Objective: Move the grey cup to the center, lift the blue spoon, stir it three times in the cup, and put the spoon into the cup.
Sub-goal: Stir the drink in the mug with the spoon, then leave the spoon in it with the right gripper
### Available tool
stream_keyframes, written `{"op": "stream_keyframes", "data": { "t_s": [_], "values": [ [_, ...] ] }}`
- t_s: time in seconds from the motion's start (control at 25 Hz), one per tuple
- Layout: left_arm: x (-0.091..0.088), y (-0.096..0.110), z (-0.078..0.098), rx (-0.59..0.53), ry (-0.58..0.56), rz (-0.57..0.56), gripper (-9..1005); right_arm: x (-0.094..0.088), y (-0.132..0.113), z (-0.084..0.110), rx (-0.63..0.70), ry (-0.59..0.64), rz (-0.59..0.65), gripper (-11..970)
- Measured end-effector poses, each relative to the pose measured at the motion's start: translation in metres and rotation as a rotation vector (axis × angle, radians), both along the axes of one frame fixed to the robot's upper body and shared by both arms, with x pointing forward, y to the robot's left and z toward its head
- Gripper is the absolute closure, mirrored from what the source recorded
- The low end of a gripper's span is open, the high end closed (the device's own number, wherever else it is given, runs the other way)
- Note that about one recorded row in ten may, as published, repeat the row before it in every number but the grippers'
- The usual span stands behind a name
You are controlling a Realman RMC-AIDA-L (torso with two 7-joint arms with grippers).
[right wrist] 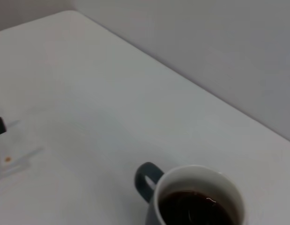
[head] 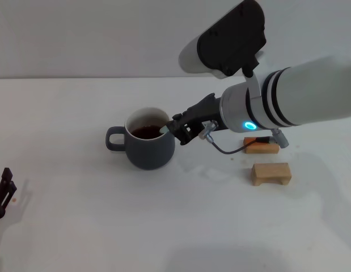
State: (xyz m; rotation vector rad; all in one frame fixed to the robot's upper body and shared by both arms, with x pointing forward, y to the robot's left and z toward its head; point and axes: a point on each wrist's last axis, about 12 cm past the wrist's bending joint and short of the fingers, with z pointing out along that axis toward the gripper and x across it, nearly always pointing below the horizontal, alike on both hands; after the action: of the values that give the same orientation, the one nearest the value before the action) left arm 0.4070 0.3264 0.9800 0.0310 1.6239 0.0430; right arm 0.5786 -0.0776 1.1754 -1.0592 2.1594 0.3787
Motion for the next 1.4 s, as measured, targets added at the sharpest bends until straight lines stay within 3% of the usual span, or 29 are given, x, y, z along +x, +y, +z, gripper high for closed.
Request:
{"op": "stream_keyframes", "data": {
  "t_s": [0.72,1.4],
  "values": [
    [-0.002,0.0,0.0,-0.001,0.001,0.003,139,0.003,0.013,0.001,0.035,-0.047,0.021,842],
    [0.0,0.002,0.0,0.008,0.004,0.002,137,0.003,0.01,0.001,0.066,-0.077,0.008,654]
  ]
}}
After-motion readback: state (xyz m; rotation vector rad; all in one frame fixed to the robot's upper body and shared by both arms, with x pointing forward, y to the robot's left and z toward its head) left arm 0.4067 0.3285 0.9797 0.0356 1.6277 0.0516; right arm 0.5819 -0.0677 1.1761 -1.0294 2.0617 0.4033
